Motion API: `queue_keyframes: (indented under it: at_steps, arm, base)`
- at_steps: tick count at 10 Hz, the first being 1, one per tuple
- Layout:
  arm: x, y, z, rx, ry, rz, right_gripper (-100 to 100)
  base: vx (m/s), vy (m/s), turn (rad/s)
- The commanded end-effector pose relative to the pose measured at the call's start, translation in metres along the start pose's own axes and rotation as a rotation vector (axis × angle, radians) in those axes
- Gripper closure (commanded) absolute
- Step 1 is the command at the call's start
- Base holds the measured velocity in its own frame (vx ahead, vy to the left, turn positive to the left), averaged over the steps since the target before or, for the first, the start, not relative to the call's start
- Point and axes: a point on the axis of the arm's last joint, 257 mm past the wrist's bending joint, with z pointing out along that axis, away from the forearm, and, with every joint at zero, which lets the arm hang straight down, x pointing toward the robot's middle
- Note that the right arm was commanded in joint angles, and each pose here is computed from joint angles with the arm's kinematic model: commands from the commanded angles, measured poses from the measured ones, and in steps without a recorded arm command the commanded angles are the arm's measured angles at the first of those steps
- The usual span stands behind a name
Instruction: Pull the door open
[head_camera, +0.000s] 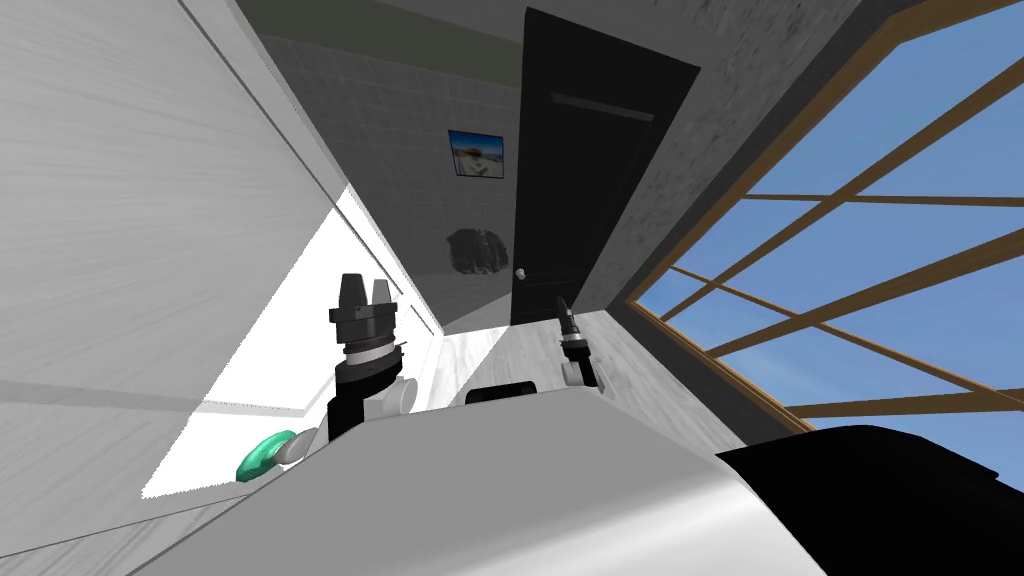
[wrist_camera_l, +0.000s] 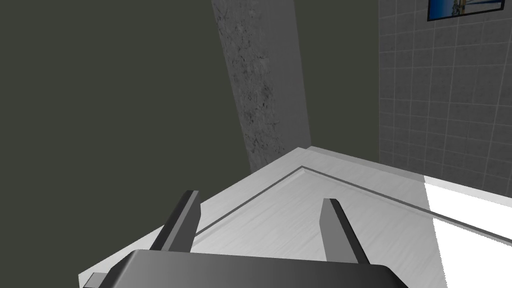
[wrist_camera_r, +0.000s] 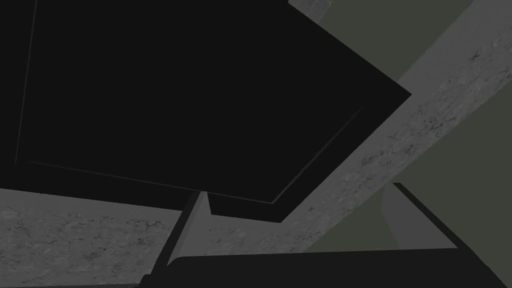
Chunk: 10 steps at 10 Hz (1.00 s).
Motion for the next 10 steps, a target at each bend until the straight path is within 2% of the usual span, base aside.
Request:
queue_keyframes:
  at_steps: [1,10]
  arm:
    - [0.007,-0.010,-0.0015,0.008,0.018,-0.052,-100]
    - [0.043,-0.059,-0.0157,0.040,0.124,-0.318,-100]
  base:
    - [0.099,0.007,-0.027]
    - [0.098,0.021,-0.029]
